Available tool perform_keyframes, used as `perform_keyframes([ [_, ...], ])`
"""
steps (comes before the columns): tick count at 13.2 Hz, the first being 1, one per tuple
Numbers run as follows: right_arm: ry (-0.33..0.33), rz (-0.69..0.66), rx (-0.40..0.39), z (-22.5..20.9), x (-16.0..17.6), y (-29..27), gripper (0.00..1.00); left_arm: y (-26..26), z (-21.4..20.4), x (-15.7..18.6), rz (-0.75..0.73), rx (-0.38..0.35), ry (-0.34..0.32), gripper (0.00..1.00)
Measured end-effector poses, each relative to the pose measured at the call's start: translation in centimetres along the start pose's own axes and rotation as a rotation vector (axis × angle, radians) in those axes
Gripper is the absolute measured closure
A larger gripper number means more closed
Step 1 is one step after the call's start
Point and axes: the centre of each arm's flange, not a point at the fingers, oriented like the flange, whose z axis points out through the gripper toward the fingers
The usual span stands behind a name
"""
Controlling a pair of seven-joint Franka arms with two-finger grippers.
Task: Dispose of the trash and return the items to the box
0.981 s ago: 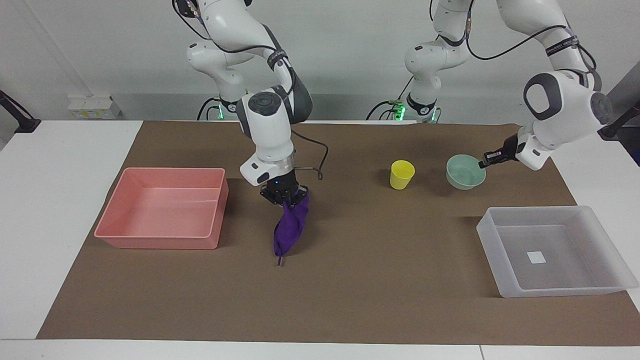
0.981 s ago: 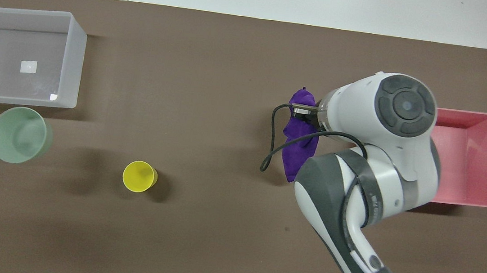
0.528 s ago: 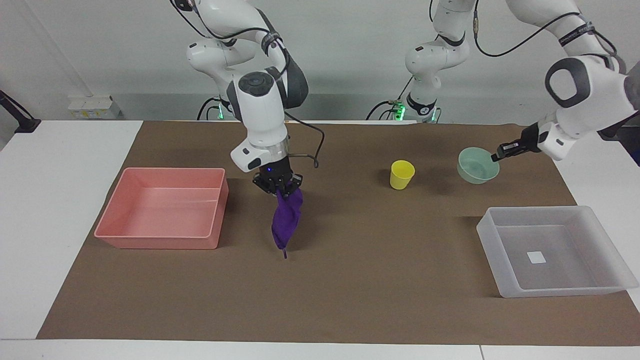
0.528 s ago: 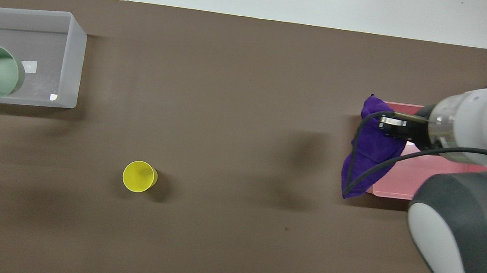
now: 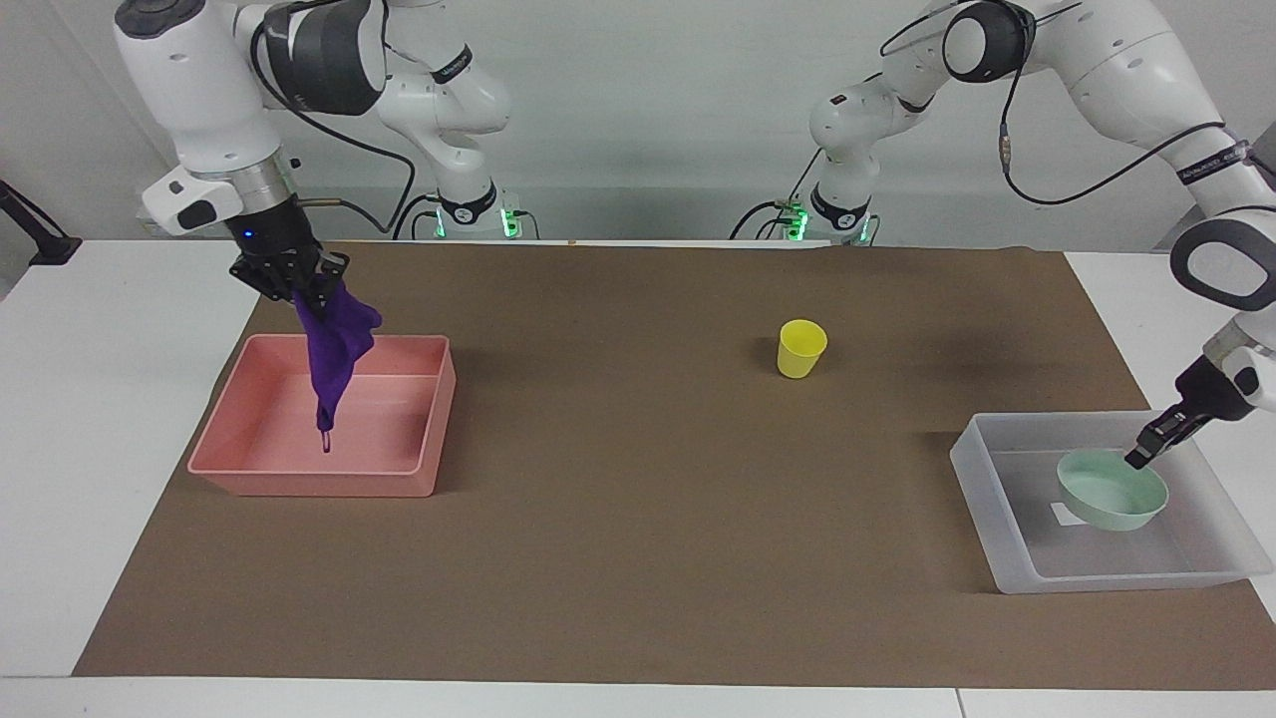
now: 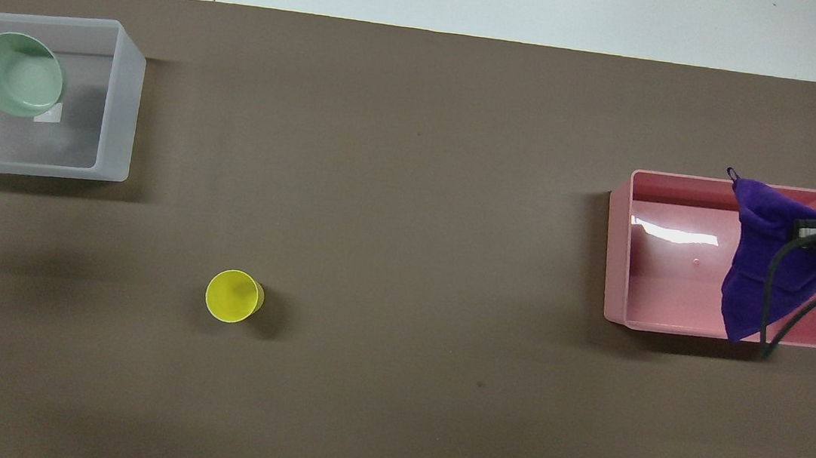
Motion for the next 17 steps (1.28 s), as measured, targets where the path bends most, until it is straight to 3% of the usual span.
perform_keyframes([
  [3, -0.023, -0.079, -0.009, 4.2, -0.5, 0.4, 0.95, 1.8, 2.6, -0.5, 0.030, 0.008, -0.052, 0.98],
  [8, -0.093, -0.115, 0.009, 13.5, -1.2, -0.8, 0.95, -0.5, 4.0, -1.2, 0.035, 0.075, -0.137, 0.98],
  [11, -0.086, -0.113, 0.007, 17.8, -2.1, -0.7, 0.95, 0.5, 2.1, -1.6, 0.030, 0.075, -0.171, 0.70],
  [15, -0.067, -0.089, -0.002, 21.2, -2.0, 0.7, 0.95, 2.2, -4.5, -1.3, 0.044, 0.077, -0.090, 0.21],
  [17, -0.072, -0.080, -0.001, 21.8, -2.1, 1.2, 0.95, 3.1, -7.8, -2.3, 0.053, 0.078, -0.098, 0.00],
])
